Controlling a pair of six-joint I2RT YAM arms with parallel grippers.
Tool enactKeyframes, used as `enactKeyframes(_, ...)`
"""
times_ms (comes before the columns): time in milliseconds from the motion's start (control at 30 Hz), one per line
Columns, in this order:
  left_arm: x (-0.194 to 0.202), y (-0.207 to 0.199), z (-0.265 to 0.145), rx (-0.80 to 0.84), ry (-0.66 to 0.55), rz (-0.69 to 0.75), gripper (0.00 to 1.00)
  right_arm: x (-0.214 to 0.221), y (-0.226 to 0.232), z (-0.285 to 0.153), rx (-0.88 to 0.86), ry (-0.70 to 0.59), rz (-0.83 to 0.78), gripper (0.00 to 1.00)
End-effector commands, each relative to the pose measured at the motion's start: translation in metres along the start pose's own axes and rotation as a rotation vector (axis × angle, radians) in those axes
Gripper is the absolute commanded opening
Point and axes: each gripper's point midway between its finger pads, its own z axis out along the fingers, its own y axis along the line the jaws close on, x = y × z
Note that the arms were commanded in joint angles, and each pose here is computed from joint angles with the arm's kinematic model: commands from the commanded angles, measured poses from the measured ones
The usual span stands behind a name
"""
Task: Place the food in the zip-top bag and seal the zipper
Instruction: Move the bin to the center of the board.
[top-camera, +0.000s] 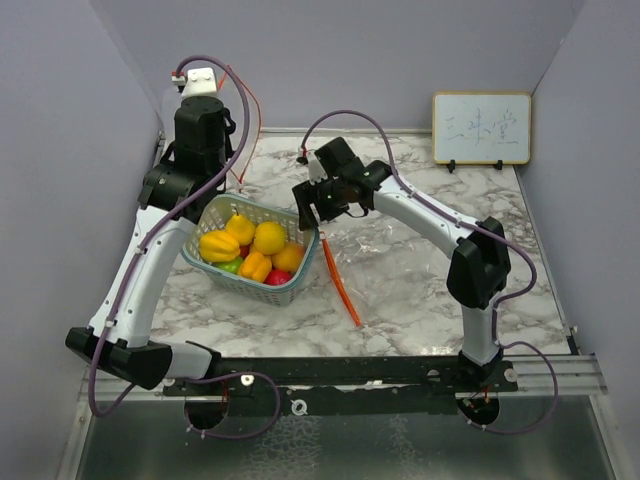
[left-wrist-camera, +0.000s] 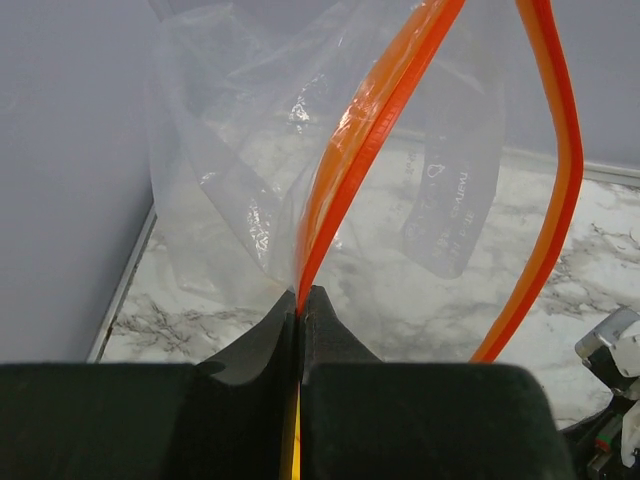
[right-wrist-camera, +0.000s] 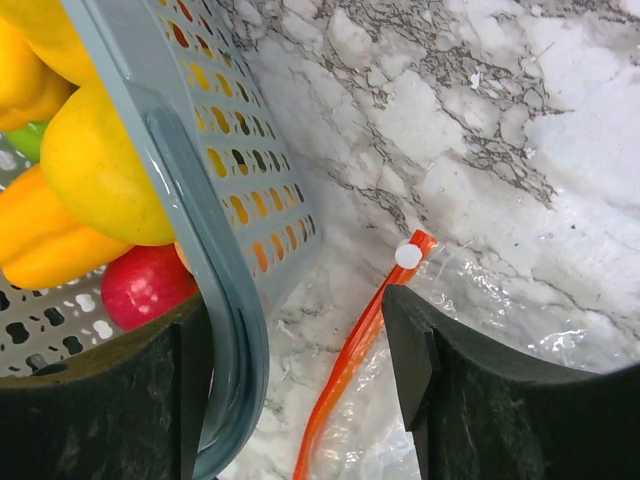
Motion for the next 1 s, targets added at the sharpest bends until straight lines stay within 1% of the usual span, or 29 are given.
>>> enactKeyframes(0, -0.018, 0.016, -0.017, -0.03, -0.077, -0.056, 0.0, -0.009, -0.005, 0.007, 0.022, -0.021, -0.115, 0.57)
enactKeyframes(67, -0.027, 0.018, -0.022, -0.033, -0.095, -0.066, 0.0, -0.012, -0.009, 0.008, 0.051, -0.028, -0.102, 0.43)
enactKeyframes(100, -0.03, 0.019, -0.023, -0.037, -0.097, -0.067, 0.0, -0.013, -0.015, 0.006, 0.09, -0.031, -0.084, 0.33)
enactKeyframes(133, -0.031, 0.02, -0.023, -0.044, -0.097, -0.067, 0.0, -0.014, -0.026, 0.001, 0.163, -0.039, -0.041, 0.17)
enactKeyframes(167, -0.032, 0.021, -0.023, -0.05, -0.098, -0.07, 0.0, -0.015, -0.035, -0.008, 0.237, -0.059, 0.006, 0.05)
enactKeyframes(200, -0.032, 0.021, -0.023, -0.053, -0.096, -0.077, 0.0, -0.014, -0.045, -0.018, 0.312, -0.077, 0.048, 0.03)
enactKeyframes(300, -0.033, 0.015, -0.022, -0.03, -0.091, -0.096, 0.0, -0.006, -0.07, -0.051, 0.492, -0.141, 0.145, 0.02)
enactKeyframes(433, -0.037, 0.01, -0.021, -0.01, -0.091, -0.105, 0.0, 0.024, -0.097, -0.082, 0.677, -0.176, 0.294, 0.02)
enactKeyframes(567, -0.035, 0.004, -0.018, 0.016, -0.075, -0.104, 0.0, 0.068, -0.119, -0.094, 0.79, -0.097, 0.425, 0.02)
enactKeyframes(633, -0.032, 0.001, -0.018, 0.028, -0.064, -0.107, 0.0, 0.086, -0.127, -0.102, 0.851, -0.07, 0.466, 0.02)
enactKeyframes(733, -0.026, -0.001, -0.018, 0.038, -0.049, -0.107, 0.0, 0.105, -0.137, -0.11, 0.875, -0.053, 0.52, 0.02)
enactKeyframes(800, -0.021, -0.001, -0.018, 0.039, -0.033, -0.099, 0.0, 0.11, -0.14, -0.111, 0.851, -0.051, 0.536, 0.04)
enactKeyframes(833, -0.017, 0.0, -0.018, 0.039, -0.023, -0.093, 0.0, 0.109, -0.14, -0.111, 0.836, -0.056, 0.533, 0.12)
enactKeyframes(867, -0.012, 0.0, -0.017, 0.039, -0.009, -0.085, 0.0, 0.105, -0.139, -0.112, 0.819, -0.067, 0.521, 0.25)
enactKeyframes(933, -0.002, 0.0, -0.017, 0.034, 0.022, -0.072, 0.0, 0.089, -0.129, -0.112, 0.737, -0.102, 0.468, 0.53)
enactKeyframes(967, 0.004, 0.001, -0.017, 0.031, 0.037, -0.066, 0.0, 0.078, -0.124, -0.114, 0.693, -0.125, 0.426, 0.65)
